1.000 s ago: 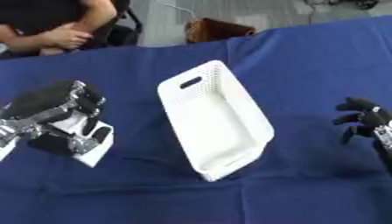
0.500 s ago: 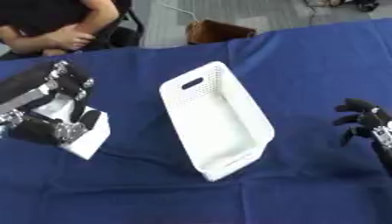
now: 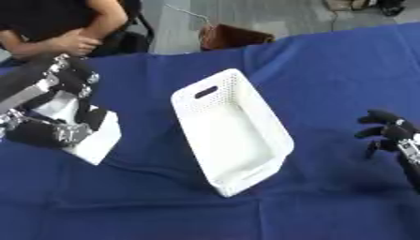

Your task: Pick up objects on the table and place them in the box.

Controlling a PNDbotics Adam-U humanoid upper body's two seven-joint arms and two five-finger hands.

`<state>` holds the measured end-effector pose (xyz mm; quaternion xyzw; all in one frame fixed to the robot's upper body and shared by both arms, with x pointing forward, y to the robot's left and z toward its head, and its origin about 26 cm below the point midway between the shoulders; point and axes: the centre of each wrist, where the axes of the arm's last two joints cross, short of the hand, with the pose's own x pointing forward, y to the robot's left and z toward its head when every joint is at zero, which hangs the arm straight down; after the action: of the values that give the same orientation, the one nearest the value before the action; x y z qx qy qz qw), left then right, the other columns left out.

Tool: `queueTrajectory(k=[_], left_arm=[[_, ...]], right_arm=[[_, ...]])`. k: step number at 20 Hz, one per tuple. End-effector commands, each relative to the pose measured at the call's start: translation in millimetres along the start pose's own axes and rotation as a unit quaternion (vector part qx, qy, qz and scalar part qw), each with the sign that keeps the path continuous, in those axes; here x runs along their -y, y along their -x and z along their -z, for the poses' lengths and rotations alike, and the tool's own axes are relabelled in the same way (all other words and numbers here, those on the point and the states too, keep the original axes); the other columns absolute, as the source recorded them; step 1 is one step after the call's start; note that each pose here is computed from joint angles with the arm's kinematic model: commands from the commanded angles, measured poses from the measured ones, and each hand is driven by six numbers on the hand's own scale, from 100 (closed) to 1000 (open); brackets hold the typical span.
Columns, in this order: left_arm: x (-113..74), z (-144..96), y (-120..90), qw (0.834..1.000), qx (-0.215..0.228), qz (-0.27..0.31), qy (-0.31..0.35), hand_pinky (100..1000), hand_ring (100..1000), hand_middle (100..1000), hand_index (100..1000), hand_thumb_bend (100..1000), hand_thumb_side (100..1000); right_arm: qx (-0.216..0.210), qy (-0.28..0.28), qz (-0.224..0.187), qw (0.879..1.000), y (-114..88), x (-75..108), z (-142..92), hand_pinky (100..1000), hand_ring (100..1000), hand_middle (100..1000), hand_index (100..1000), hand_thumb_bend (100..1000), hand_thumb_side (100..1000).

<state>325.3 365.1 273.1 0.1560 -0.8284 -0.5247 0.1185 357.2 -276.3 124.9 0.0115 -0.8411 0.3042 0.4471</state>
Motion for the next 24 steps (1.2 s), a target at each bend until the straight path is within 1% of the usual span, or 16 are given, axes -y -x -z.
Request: queueTrajectory(k=[1,5,6,7,12,13,14,24], left_arm=[[-17.2,19,-7,0.999,0.034,0.021,0.001,100,100,100,100,100,390],[-19.6,44,-9,0.997,0.071,0.035,0.002,100,100,100,100,100,391],[-17.7,50,-10,0.996,0.082,0.036,0.005,100,100,100,100,100,390],[-16.9,55,-11,0.995,0.091,0.038,0.007,100,100,100,100,100,394],[-13.8,77,-13,0.991,0.118,0.055,0.021,100,100,100,100,100,397],[-12.8,79,-14,0.991,0.121,0.057,0.023,100,100,100,100,100,371],[-11.7,82,-14,0.990,0.125,0.059,0.026,100,100,100,100,100,396],[-3.5,94,-13,0.988,0.136,0.063,0.041,100,100,100,100,100,406]], right_arm=[[0.005,-0.005,-0.004,1.000,-2,-0.1,2,417,680,763,904,100,891],[0.007,-0.013,-0.002,1.000,-3,-2.1,4,417,680,762,904,100,892],[0.008,-0.014,-0.001,1.000,-3,-2.6,5,417,680,763,904,100,908],[0.009,-0.015,-0.001,1.000,-3,-2.8,5,417,680,762,904,100,895],[0.015,-0.023,0.001,1.000,-4,-4.5,9,418,680,762,904,100,892],[0.016,-0.023,0.002,1.000,-5,-4.7,9,418,680,762,904,100,902],[0.016,-0.023,0.002,1.000,-5,-4.7,10,418,680,762,904,100,893],[0.018,-0.025,0.004,1.000,-5,-5.5,10,417,680,762,905,100,894]])
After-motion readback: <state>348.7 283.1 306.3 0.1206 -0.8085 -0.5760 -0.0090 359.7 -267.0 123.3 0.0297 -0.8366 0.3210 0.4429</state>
